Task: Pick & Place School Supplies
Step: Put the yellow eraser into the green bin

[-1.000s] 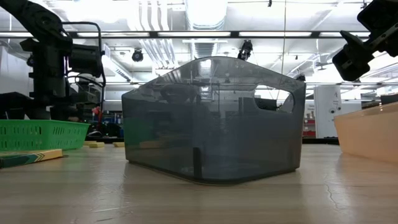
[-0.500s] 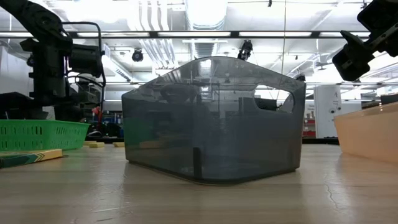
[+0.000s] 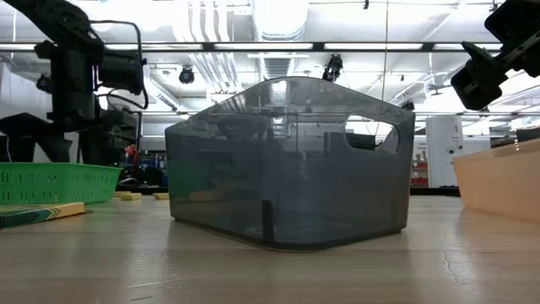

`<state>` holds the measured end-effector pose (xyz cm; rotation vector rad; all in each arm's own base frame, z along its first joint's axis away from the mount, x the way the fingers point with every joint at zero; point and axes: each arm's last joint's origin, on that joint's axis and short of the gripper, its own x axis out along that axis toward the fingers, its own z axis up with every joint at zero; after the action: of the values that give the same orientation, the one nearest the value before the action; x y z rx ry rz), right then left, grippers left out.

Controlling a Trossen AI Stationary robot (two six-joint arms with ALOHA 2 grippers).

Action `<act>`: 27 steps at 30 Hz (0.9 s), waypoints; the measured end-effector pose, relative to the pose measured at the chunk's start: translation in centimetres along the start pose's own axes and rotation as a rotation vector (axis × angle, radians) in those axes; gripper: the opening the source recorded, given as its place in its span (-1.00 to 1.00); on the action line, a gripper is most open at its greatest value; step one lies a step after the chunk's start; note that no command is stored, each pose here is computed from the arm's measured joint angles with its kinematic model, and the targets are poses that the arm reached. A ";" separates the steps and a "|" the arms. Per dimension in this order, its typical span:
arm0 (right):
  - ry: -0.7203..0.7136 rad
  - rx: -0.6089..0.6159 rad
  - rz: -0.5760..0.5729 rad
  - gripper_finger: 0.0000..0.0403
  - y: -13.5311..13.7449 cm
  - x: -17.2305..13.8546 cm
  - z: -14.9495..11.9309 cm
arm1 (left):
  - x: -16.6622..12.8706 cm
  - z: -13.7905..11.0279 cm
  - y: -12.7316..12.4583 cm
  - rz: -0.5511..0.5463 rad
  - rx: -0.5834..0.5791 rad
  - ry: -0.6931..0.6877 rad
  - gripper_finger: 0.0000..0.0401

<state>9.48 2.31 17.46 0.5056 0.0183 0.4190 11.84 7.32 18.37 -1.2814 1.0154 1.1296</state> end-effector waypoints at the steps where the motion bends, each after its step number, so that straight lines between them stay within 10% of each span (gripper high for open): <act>1: 0.000 0.000 0.000 0.29 0.0 0.0 0.0 | -0.3 0.0 -0.1 0.001 0.002 0.001 -0.11; 27: 0.000 0.000 0.000 0.30 0.0 0.0 0.0 | -11.0 2.4 -4.6 -0.238 0.209 -0.319 -0.05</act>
<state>9.49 2.32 17.46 0.5056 0.0185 0.4192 14.25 9.27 30.08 -0.9878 0.7022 0.9776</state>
